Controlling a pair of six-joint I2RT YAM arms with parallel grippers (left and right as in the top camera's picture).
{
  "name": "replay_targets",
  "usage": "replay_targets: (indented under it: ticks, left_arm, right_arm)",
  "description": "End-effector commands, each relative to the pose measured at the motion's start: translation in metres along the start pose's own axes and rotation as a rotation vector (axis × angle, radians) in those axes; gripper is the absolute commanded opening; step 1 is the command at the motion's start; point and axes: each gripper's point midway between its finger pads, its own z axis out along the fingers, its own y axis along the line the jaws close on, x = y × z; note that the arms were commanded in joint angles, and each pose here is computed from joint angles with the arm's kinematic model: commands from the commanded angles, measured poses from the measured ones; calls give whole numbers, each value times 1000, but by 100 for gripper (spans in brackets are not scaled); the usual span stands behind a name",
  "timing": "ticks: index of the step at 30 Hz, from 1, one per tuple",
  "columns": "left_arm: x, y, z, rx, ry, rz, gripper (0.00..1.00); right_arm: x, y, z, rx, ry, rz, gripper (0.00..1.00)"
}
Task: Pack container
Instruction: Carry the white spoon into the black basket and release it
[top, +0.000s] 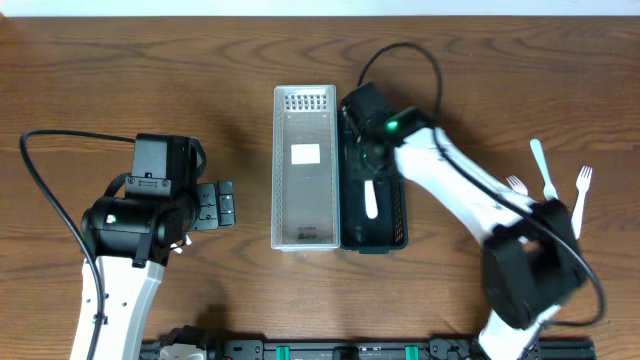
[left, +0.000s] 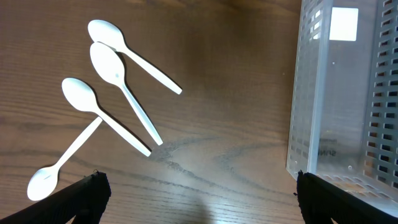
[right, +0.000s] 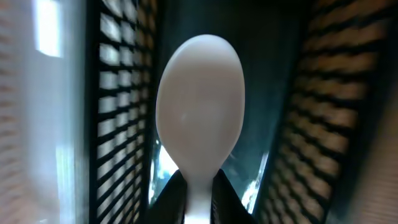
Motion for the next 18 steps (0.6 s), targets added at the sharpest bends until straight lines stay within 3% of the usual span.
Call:
replay_targets:
  ticks: [1,2,5,9,13,15,18]
  left_arm:
    - [-6,1,-6,0,-20,7,98]
    - [-6,1,-6,0,-20,7,98]
    - [-6,1,-6,0,-20,7,98]
    - [-6,1,-6,0,-20,7,98]
    - [-6,1,-6,-1,-20,7,98]
    - [-6,1,-6,-1,-20,7,98]
    - [-6,1,-6,0,-20,7,98]
  right_arm:
    - [-4,4,-4,0,-22,-36,33]
    - [-7,5,-10,-5,-34,-47,35]
    - [-23,-3,-40,11,-103,-68,59]
    - [-48,-35,-111,89,-245,-60,65]
    - [-56,-99,-192,184,-392,13,79]
    - [-50,-134,-214,225,-414,24,87]
    - [-28,-193,-228,312,-353,40,91]
